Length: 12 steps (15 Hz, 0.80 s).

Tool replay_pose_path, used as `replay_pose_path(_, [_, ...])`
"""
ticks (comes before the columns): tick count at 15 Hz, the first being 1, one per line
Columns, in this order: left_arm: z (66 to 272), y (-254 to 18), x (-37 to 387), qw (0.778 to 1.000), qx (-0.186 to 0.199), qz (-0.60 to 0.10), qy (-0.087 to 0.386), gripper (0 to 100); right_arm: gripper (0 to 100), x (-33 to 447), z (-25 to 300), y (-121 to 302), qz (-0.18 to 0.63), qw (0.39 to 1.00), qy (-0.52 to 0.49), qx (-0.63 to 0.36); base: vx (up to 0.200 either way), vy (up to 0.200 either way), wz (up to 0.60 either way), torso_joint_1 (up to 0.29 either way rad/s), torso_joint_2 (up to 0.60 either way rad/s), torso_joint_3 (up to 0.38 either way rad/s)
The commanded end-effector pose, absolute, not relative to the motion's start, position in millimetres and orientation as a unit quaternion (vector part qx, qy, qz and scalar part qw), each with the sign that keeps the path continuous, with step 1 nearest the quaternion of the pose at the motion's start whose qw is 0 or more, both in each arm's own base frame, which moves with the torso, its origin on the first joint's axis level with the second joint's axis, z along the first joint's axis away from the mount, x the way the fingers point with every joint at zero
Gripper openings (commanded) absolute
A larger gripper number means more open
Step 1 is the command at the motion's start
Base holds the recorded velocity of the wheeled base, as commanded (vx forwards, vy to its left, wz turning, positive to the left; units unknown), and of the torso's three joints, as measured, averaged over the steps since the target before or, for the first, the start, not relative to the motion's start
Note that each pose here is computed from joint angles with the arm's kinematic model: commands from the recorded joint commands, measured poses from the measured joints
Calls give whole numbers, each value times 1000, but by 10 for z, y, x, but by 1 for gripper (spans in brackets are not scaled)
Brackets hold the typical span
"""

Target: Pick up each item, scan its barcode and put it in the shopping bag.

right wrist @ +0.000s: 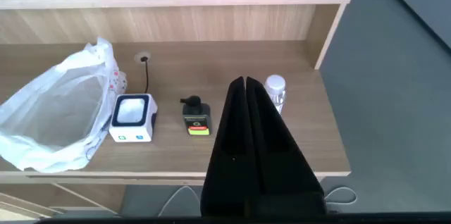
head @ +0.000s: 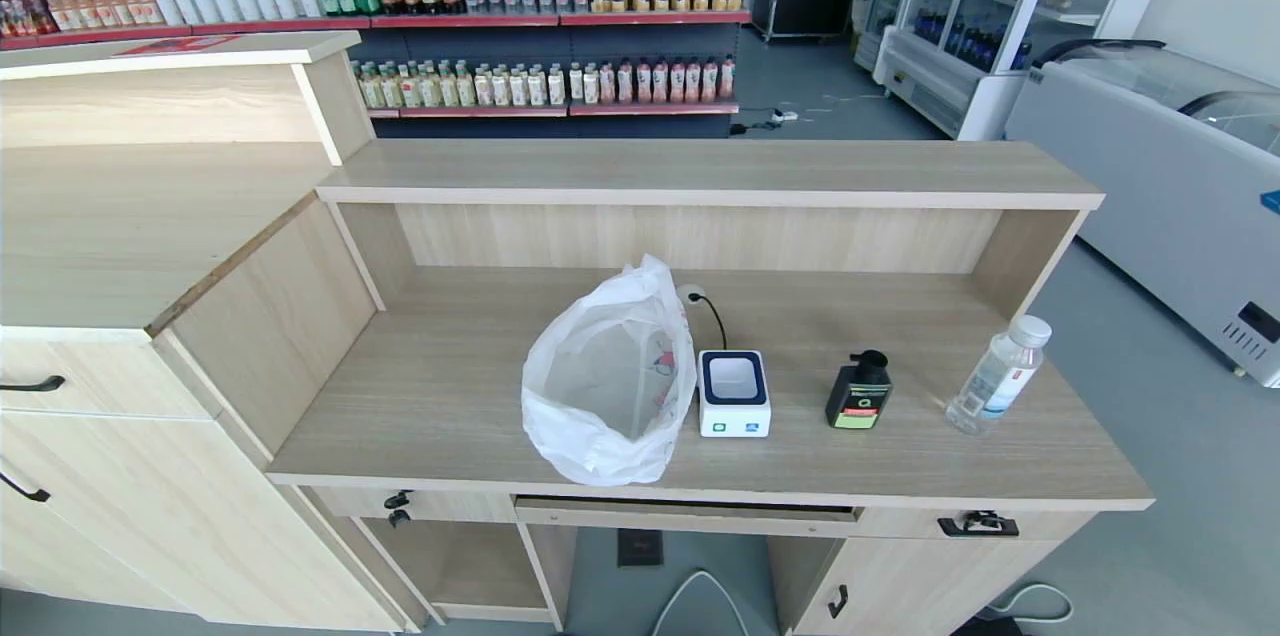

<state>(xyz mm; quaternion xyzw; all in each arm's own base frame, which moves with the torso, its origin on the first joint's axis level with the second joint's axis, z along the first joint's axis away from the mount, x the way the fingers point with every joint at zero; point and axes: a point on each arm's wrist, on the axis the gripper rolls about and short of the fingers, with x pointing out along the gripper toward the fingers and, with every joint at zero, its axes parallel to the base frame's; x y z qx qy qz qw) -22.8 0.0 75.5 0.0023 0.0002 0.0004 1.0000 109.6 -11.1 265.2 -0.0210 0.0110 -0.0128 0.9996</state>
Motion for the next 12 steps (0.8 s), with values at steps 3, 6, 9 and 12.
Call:
replay_pose_path(3, [755, 0, -228, 1000, 2, 1, 0, 100, 100, 2630, 2023, -809, 10, 989, 118, -85, 0, 0, 0, 0, 0, 0])
replay_pose_path(6, [755, 0, -228, 1000, 2, 1, 0, 100, 100, 2735, 1422, -1072, 112, 971, 156, -140, 0, 0, 0, 0, 0, 0])
replay_pose_path(9, [755, 0, -228, 1000, 2, 1, 0, 100, 100, 2870, 1141, -1134, 163, 962, 175, -133, 0, 0, 0, 0, 0, 0])
replay_pose_path(12, [755, 0, -228, 1000, 2, 1, 0, 100, 100, 2983, 886, -1168, 185, 955, 200, -116, 0, 0, 0, 0, 0, 0])
